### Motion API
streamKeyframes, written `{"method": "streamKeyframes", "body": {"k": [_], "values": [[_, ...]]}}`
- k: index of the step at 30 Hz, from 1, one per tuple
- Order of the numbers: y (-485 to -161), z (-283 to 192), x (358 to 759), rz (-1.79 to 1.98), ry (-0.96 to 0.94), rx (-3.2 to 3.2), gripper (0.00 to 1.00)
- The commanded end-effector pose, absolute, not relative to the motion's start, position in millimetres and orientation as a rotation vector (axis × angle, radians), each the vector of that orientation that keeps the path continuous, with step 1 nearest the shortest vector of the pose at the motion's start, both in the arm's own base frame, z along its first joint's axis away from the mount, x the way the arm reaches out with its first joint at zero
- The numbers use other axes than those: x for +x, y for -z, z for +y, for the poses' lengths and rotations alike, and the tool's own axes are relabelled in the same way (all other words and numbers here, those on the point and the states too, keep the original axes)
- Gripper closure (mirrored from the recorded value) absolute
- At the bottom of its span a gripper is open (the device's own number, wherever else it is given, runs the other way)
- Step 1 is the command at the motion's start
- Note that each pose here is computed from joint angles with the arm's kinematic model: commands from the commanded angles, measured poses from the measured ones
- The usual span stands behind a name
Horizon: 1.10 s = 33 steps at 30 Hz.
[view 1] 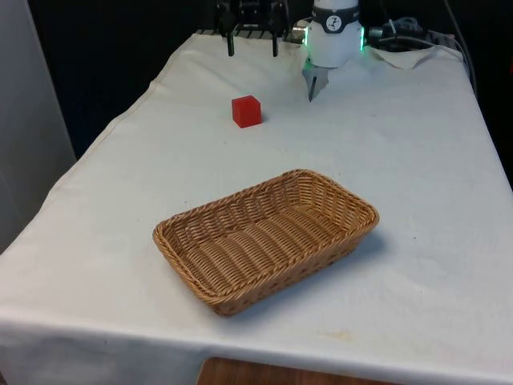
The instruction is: Pick up the cube and place it into the basket.
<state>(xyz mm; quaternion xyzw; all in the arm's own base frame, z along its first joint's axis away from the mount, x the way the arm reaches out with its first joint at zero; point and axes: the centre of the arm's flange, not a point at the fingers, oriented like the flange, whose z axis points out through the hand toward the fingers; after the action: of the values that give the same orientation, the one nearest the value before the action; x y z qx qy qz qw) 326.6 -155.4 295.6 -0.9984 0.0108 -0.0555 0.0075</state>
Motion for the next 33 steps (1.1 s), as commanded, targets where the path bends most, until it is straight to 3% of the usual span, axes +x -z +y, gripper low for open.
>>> {"method": "streamKeyframes", "body": {"k": [1,33], "values": [[-292.7,-156.3,325.1,0.035,0.192,-3.125,0.00],[-268.9,-155.4,319.5,-0.196,0.214,-3.128,0.00]]}}
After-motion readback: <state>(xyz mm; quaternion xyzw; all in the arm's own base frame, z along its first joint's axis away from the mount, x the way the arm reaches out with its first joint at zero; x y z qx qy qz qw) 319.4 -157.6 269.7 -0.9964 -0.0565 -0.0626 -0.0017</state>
